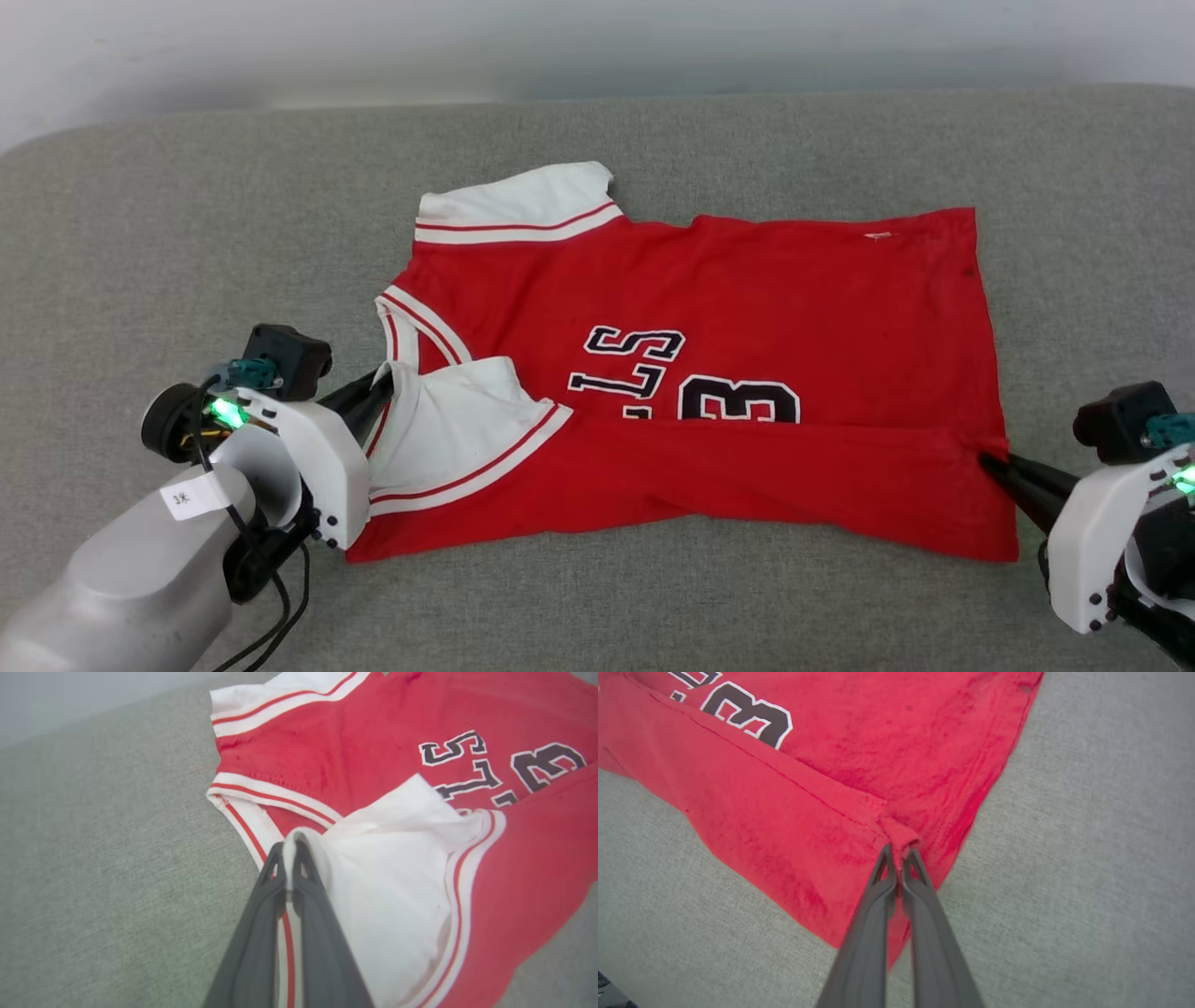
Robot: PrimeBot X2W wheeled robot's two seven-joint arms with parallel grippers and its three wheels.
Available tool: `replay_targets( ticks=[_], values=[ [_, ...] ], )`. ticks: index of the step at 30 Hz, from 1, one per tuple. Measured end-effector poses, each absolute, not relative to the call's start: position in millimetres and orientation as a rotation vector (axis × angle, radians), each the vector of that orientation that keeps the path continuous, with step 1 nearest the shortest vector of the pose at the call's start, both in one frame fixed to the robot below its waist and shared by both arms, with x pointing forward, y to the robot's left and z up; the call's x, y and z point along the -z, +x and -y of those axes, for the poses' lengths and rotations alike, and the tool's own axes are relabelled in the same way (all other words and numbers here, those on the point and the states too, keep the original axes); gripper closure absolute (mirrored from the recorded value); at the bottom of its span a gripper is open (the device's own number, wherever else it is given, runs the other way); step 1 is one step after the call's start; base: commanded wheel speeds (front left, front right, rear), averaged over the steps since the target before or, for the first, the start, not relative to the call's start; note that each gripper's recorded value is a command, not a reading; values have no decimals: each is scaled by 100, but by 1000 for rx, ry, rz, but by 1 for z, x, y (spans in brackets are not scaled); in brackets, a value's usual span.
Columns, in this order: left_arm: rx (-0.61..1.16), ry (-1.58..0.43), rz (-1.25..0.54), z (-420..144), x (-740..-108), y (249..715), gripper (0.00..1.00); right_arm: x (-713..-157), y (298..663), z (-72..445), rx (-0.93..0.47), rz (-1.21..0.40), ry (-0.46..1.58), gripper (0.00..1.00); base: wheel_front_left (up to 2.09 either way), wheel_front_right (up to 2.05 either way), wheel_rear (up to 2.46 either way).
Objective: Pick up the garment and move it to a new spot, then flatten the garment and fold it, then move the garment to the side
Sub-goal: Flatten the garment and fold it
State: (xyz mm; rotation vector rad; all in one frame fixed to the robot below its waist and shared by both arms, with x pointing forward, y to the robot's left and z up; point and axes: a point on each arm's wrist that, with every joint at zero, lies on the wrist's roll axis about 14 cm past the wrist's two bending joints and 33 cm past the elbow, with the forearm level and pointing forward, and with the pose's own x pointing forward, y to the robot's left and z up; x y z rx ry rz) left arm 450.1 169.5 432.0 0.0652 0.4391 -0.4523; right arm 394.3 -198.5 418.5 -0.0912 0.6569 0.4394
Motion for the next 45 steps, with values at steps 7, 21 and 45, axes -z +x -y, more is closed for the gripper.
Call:
replay_targets(
  ticks=[7,21,45],
  values=[
    [448,57,-577,-171,-382,449,100,-394,404,199,-424,-717,-111,100,0,0,0],
    [455,122,-470,-173,-422,456,0,-430,416,199,-408,-579,-97,0,0,0,0],
    [500,165,-1192,-183,-412,379,0,-468,398,186,-427,-513,-86,0,0,0,0]
  ],
)
